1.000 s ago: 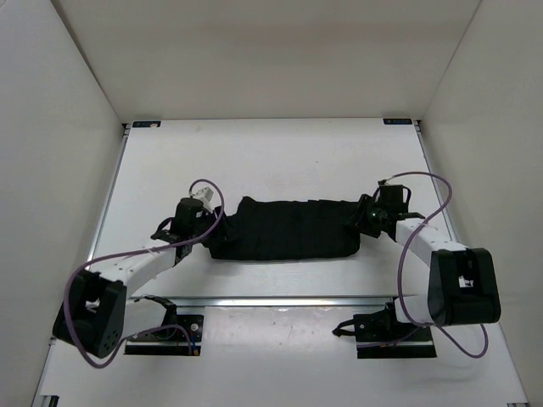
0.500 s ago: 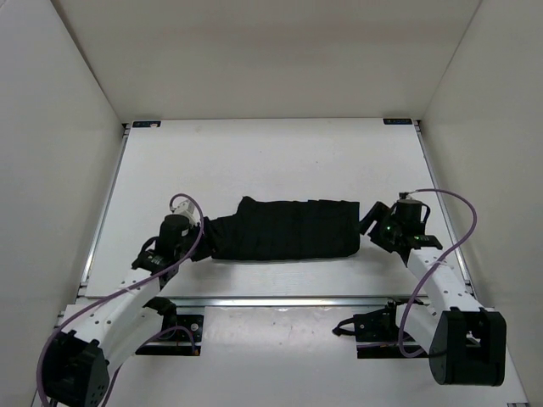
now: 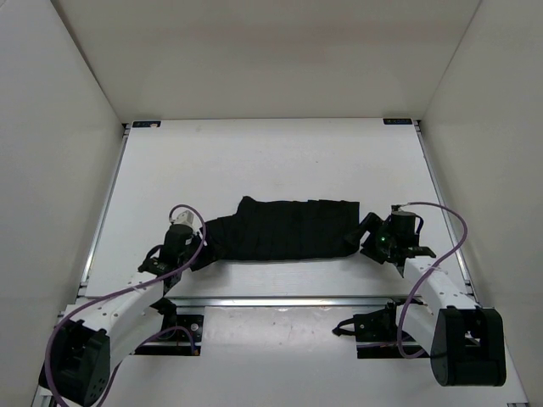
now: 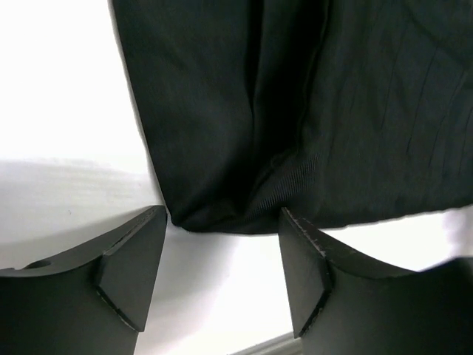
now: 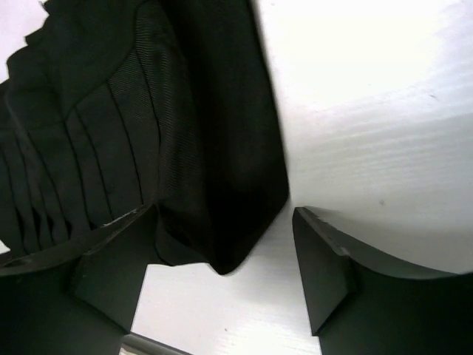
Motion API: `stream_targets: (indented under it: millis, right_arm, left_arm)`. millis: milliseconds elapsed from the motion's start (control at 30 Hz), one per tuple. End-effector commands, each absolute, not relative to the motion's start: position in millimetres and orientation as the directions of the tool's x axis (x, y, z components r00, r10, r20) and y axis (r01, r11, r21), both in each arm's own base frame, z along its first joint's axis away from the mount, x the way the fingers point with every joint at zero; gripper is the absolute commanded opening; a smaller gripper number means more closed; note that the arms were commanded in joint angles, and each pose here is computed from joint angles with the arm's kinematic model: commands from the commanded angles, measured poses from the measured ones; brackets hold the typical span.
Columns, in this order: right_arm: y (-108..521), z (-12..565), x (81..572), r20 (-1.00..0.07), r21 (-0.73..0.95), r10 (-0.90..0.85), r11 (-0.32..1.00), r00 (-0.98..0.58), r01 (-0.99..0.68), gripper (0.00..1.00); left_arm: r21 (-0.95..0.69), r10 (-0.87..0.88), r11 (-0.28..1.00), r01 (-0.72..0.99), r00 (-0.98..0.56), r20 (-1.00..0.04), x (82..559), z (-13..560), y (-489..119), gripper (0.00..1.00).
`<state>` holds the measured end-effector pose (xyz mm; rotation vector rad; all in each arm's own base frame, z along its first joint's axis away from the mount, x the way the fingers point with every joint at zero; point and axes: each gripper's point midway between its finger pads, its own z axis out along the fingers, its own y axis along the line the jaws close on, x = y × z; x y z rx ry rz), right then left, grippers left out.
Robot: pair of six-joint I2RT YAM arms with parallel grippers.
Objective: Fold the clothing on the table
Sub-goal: Fold the skirt
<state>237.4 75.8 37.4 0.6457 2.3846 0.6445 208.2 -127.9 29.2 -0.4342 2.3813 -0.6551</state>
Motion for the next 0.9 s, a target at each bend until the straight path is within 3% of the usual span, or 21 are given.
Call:
stream_targets:
  millis: [0, 33, 133, 167, 200, 233, 300, 500, 567, 700, 867]
  right_arm:
    - [79.4, 14.1, 223.6, -0.335, 0.578, 0.593, 0.743, -0.732, 0.337, 0.69]
    - [79.6, 17.0, 228.0, -0.349, 0.585, 0.592, 0.743, -0.727, 0.324, 0.67]
    - [80.3, 15.3, 230.8, -0.342, 0.581, 0.589, 0.745, -0.732, 0.328, 0.14]
    - [74.3, 18.0, 235.2, -0.348, 0.586, 0.607, 0.736, -0.714, 0.341, 0.04]
    - [73.1, 22.2, 239.7, -0.343, 0.594, 0.622, 0.724, -0.704, 0.350, 0.00]
    - [69.6, 28.5, 244.9, -0.363, 0.589, 0.619, 0.732, -0.696, 0.343, 0.00]
    - [59.3, 40.7, 255.1, -0.394, 0.571, 0.617, 0.745, -0.681, 0.344, 0.00]
    - [17.0, 122.0, 303.3, -0.571, 0.510, 0.562, 0.814, -0.599, 0.277, 0.00]
    - [24.2, 134.6, 319.3, -0.580, 0.476, 0.490, 0.852, -0.651, 0.218, 0.00]
    - [85.1, 174.3, 341.1, -0.631, 0.441, 0.299, 0.898, -0.716, -0.013, 0.00]
    - [185.1, 191.0, 350.3, -0.677, 0.464, 0.150, 0.846, -0.720, -0.261, 0.00]
  left_arm:
    - [-0.556, -0.492, 0.816, -0.156, -0.692, -0.528, 225.8, 33.2, -121.5, 0.75]
    - [-0.554, -0.481, 0.820, -0.146, -0.700, -0.528, 225.4, 29.8, -124.5, 0.75]
    - [-0.563, -0.470, 0.817, -0.126, -0.711, -0.522, 228.6, 29.4, -133.8, 0.71]
    - [-0.579, -0.478, 0.808, -0.109, -0.696, -0.536, 238.0, 35.4, -137.8, 0.61]
    - [-0.581, -0.474, 0.807, -0.102, -0.699, -0.536, 240.0, 33.6, -140.3, 0.42]
    - [-0.589, -0.473, 0.803, -0.092, -0.698, -0.537, 242.7, 37.1, -145.5, 0.16]
    - [-0.594, -0.473, 0.801, -0.081, -0.694, -0.543, 253.0, 39.6, -153.2, 0.00]
    - [-0.623, -0.420, 0.782, 0.021, -0.720, -0.552, 277.8, 49.6, -204.6, 0.00]
    - [-0.630, -0.398, 0.775, 0.047, -0.738, -0.545, 279.3, 46.9, -222.9, 0.00]
    - [-0.639, -0.392, 0.767, 0.059, -0.745, -0.540, 289.8, 41.5, -242.8, 0.00]
    - [-0.627, -0.386, 0.777, 0.055, -0.745, -0.544, 299.5, 34.6, -248.0, 0.00]
